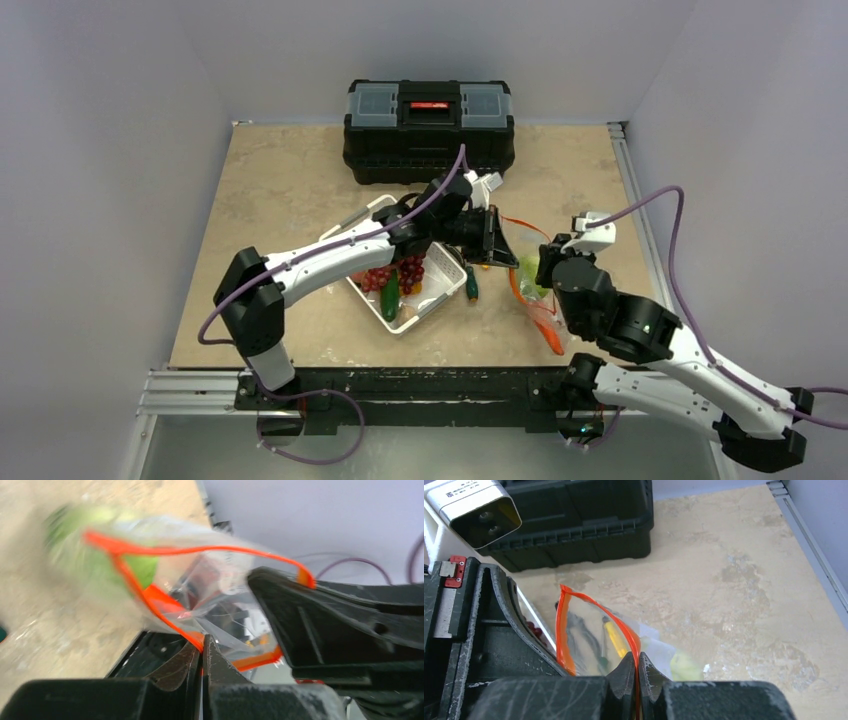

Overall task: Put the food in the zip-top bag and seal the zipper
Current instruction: Adjust the zipper food storage bag at the center of the board.

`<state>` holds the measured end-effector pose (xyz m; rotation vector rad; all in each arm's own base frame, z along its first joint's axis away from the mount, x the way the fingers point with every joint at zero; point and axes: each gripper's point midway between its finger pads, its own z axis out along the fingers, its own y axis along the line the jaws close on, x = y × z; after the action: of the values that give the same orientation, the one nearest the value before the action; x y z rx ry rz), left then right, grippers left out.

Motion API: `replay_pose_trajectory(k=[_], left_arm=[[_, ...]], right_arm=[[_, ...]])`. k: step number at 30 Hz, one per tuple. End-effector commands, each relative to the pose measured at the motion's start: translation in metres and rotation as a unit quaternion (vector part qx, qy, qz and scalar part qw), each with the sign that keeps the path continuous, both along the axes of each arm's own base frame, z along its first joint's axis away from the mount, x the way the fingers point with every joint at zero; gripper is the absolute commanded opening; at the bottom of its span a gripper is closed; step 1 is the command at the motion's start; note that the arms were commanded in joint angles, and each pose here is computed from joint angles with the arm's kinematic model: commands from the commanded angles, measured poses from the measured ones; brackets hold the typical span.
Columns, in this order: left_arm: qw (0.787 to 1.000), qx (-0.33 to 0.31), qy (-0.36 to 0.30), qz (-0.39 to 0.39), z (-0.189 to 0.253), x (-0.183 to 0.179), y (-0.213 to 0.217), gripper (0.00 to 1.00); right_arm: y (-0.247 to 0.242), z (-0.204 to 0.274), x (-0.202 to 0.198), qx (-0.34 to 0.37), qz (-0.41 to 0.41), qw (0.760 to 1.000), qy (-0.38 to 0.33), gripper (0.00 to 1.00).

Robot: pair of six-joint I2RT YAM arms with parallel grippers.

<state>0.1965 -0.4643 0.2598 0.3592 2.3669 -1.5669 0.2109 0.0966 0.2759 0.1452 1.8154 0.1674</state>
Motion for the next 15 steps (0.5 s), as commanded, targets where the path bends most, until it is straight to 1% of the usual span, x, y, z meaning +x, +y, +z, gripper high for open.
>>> replay_pose_trajectory(k=[1, 10, 11, 13, 15], left_arm=[[0.999, 0.024, -0.02, 0.017, -0.01, 0.011, 0.014, 0.0], [0.998, 0.042, -0.048, 0.018, 0.0, 0.013, 0.025, 0.0], [0.998, 0.043, -0.047, 0.016, -0.002, 0.013, 0.026, 0.0], [0.998, 0.043, -0.042, 0.011, -0.004, 0.011, 0.025, 0.0], [0.999, 0.034, -0.036, 0.009, -0.006, 0.009, 0.023, 0.0]], right_arm=[[-0.002, -0.007, 0.002, 0.011, -0.025, 1.0, 0.003, 0.0], [0.003, -0.015, 0.004, -0.009, -0.011, 1.0, 0.009, 0.01], [0.004, -0.015, 0.004, -0.013, -0.007, 1.0, 0.012, 0.05], [0.009, -0.015, 0.004, -0.021, 0.004, 1.0, 0.02, 0.25], [0.015, -0.01, 0.004, -0.031, 0.015, 0.999, 0.032, 0.34]])
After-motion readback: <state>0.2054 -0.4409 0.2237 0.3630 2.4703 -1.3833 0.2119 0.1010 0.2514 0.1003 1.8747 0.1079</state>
